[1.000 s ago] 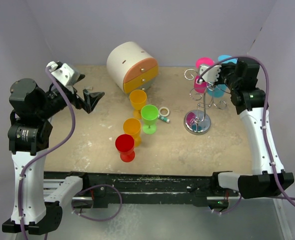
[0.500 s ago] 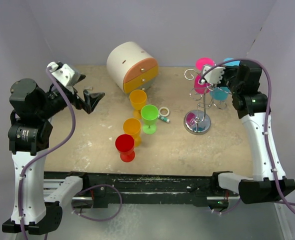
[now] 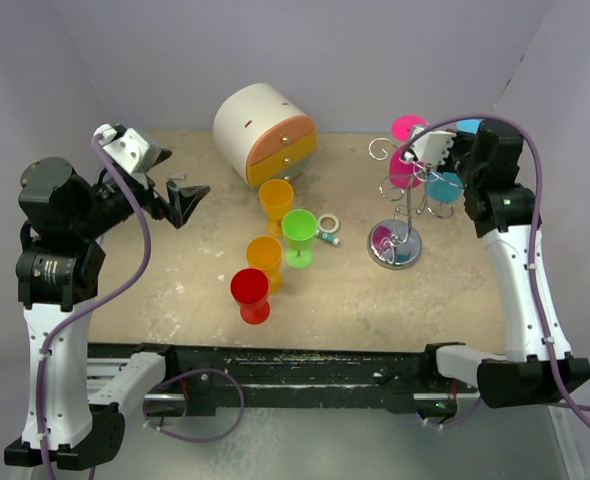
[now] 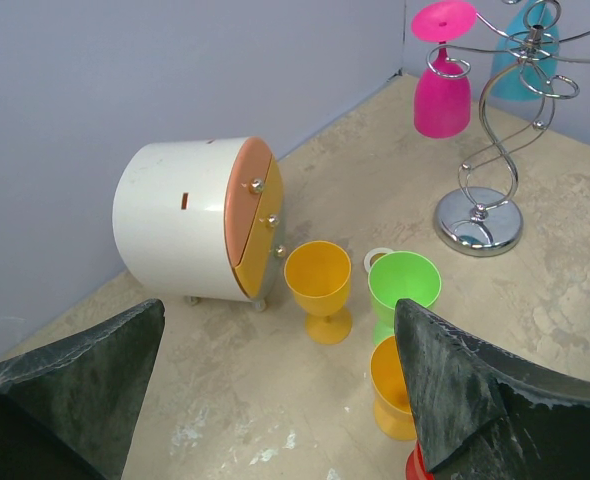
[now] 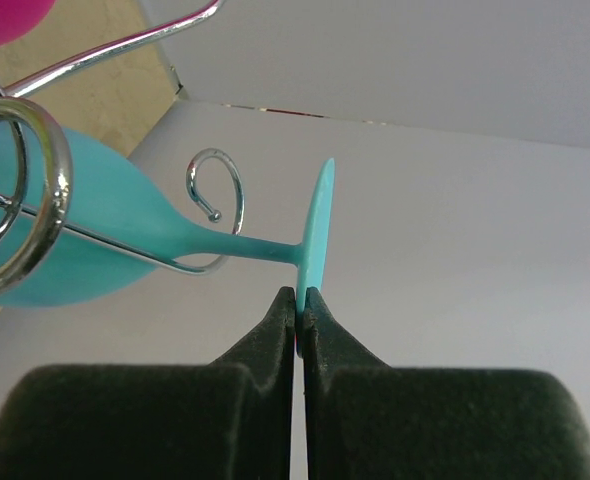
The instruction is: Place the wine glass upside down on the wine glass rack
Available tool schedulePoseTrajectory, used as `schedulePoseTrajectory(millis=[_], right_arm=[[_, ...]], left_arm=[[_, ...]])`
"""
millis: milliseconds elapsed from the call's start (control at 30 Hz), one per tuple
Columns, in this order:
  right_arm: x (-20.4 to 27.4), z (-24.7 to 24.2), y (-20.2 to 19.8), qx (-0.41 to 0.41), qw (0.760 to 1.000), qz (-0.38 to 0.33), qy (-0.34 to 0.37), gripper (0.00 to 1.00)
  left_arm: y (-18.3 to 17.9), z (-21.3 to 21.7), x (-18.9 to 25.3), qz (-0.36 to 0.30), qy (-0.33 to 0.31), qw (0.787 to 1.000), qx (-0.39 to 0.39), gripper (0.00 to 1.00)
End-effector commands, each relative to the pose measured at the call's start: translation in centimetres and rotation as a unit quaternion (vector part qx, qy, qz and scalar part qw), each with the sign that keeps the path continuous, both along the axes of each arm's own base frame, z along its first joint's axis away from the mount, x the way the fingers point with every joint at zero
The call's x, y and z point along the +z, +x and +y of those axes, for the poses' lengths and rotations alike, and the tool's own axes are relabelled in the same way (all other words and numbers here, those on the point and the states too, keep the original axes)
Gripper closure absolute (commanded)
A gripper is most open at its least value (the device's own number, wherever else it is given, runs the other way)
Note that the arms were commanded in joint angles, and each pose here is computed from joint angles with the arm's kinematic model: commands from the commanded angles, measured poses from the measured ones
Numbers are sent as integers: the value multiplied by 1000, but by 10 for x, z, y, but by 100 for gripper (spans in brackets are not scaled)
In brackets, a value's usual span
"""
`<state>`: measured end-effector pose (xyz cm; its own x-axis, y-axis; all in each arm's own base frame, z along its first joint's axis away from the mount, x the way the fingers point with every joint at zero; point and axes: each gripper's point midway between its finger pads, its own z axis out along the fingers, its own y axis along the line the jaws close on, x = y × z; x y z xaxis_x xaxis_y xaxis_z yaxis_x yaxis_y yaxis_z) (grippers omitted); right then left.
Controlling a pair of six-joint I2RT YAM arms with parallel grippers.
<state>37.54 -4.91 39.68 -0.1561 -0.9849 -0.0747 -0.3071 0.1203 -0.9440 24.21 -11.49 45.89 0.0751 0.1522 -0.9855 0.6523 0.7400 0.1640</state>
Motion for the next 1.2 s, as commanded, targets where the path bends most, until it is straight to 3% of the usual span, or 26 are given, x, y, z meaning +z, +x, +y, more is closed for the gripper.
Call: schedulePoseTrajectory(millis=[0,533,1167], right_arm=[[16,-12,0,-34,999,-28,3,100],[19,-23,16,-63,997,-38,1,100],[13,-2,31,-7,999,-25,29,98]], left_arm=[[-3,-1,11,-30,3,1000,-8,1],[-5,1,14,-34,2,999,-4,1],[-5,3,16,-38,4,999,0,1]])
